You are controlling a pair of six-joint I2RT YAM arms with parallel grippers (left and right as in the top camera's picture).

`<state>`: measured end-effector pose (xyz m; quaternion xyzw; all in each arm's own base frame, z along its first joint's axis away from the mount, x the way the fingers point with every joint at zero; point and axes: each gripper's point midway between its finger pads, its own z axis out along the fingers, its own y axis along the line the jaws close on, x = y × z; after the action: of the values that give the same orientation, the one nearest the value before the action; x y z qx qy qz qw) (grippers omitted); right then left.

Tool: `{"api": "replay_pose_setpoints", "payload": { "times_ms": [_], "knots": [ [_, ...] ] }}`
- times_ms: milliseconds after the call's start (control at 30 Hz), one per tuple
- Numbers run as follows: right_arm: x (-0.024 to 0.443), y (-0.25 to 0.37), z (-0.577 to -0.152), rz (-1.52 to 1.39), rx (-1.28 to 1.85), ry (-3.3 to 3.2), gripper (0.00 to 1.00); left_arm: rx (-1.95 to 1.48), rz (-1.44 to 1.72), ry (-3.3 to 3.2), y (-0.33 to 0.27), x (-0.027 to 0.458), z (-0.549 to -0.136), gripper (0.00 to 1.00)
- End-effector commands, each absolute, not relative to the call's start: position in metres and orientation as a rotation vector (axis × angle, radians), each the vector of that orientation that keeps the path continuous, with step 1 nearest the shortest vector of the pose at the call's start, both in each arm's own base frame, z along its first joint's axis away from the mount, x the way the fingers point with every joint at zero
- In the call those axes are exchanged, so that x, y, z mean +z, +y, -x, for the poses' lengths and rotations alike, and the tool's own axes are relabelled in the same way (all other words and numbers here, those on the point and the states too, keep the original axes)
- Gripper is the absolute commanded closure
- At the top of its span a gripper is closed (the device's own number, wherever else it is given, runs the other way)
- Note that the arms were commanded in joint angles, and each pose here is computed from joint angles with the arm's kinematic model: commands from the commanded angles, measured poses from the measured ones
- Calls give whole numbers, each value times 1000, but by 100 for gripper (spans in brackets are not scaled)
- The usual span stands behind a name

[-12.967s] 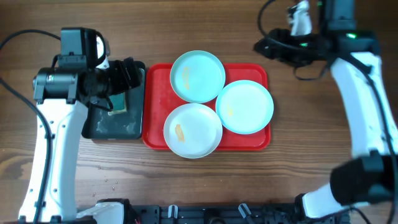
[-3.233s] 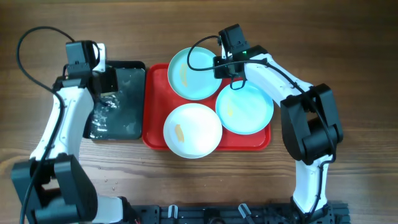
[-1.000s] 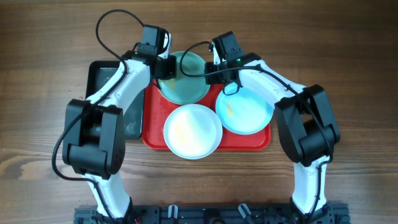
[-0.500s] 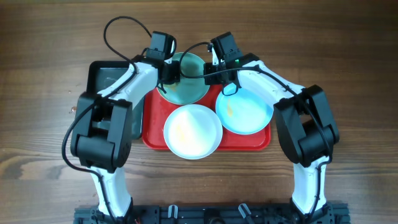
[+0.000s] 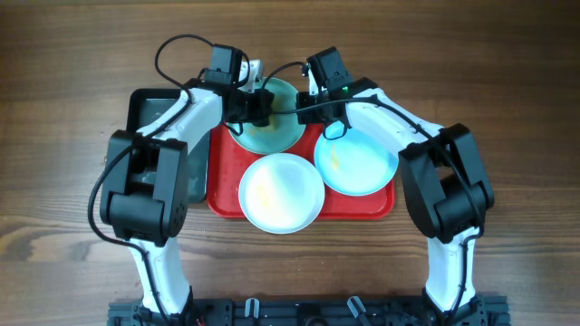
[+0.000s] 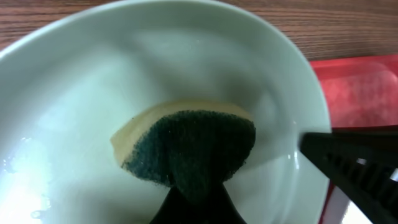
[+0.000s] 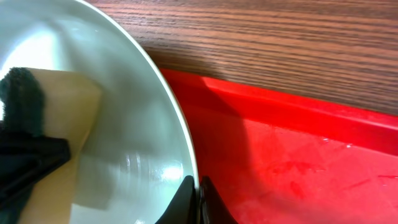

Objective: Clean dirty plates on tray and stack at the side
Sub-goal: 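Scrub the top plate with the sponge while right gripper holds it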

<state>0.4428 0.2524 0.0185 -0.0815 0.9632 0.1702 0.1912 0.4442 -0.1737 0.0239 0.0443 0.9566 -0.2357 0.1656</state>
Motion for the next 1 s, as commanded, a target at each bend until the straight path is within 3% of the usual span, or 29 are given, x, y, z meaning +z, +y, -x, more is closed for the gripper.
{"api": "replay_pose_setpoints", "payload": {
  "times_ms": [0,67,333,733,967],
  "knots": [
    [10,264,-430,291,519,2729,96,-723,-136,2614,-174,80,-446,96],
    [10,264,-430,291,519,2729,96,-613,-105,2615,-160,91,-445,96],
    [10,264,-430,291,519,2729,96,-321,30,2763,-120,47,-426,96],
    [10,264,-431,290,520,2729,96,-307,163,2763,-111,-5,-401,96],
    [10,264,-431,290,521,2728,96,-335,53,2799,-145,-22,-384,91]
  ]
}}
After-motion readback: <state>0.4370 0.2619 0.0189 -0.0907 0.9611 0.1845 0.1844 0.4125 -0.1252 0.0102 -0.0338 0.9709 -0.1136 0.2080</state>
